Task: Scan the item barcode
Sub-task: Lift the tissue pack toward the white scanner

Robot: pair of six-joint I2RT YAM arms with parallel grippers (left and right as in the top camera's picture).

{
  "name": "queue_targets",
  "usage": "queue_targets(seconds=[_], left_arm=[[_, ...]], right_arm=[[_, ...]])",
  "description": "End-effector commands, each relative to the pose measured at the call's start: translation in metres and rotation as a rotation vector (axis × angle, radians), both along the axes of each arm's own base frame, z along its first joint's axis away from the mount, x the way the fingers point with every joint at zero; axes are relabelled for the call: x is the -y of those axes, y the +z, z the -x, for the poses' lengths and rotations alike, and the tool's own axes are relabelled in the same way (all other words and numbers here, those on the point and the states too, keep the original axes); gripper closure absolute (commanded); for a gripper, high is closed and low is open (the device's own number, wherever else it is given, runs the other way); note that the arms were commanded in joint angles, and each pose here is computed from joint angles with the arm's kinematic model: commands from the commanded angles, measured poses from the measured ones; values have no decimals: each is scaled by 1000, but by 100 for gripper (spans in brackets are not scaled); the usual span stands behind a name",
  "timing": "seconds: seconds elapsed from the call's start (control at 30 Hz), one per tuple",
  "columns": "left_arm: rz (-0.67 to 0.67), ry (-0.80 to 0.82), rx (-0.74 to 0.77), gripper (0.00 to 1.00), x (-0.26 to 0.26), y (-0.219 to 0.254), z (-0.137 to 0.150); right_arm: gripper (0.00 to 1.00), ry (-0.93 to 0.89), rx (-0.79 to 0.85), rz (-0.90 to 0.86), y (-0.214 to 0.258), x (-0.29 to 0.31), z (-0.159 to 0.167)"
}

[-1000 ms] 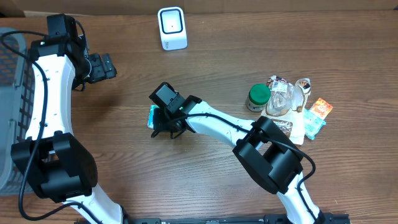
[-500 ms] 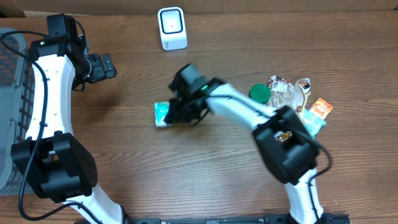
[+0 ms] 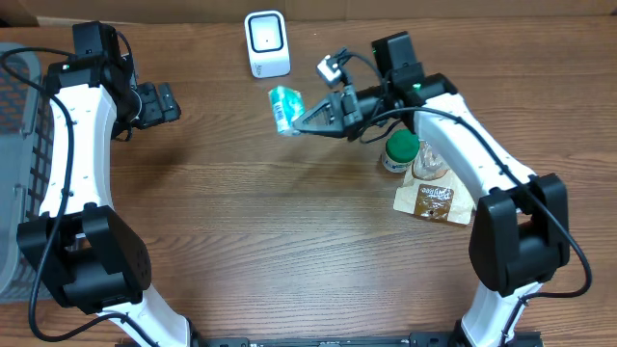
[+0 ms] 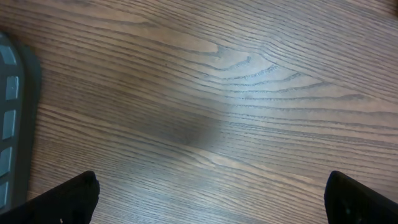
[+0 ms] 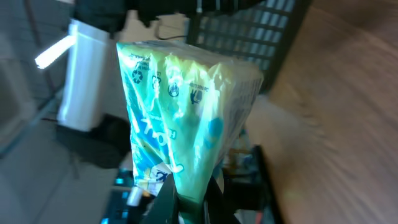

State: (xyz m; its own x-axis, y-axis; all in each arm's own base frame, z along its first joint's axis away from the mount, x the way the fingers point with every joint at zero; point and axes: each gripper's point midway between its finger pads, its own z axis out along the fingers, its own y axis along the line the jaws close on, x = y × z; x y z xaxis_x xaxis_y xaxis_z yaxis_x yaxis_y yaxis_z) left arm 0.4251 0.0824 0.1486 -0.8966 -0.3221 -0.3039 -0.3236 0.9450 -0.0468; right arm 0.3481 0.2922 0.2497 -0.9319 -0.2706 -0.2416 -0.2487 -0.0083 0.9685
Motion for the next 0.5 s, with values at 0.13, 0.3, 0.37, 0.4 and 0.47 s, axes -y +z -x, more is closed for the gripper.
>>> queue_targets(seconds=[0.13,0.3,0.37,0.4,0.47], left_arm=[[-15,-18,-14,1,-3,-4,2],[-15,-18,-14,0,-3,-4,2],[-15,-18,-14,0,-3,-4,2],[-15,-18,-14,1,-3,-4,2],[-15,-18,-14,0,-3,-4,2]], right_arm=[[96,-8,-166,-32,17,23,-7],[96,-20,-184,-28,17,28,-10],[96,-20,-193,-27,17,28,-9],[96,-21,-193,-26,17,28,-9],[96,-21,-193,-26,17,28,-9]])
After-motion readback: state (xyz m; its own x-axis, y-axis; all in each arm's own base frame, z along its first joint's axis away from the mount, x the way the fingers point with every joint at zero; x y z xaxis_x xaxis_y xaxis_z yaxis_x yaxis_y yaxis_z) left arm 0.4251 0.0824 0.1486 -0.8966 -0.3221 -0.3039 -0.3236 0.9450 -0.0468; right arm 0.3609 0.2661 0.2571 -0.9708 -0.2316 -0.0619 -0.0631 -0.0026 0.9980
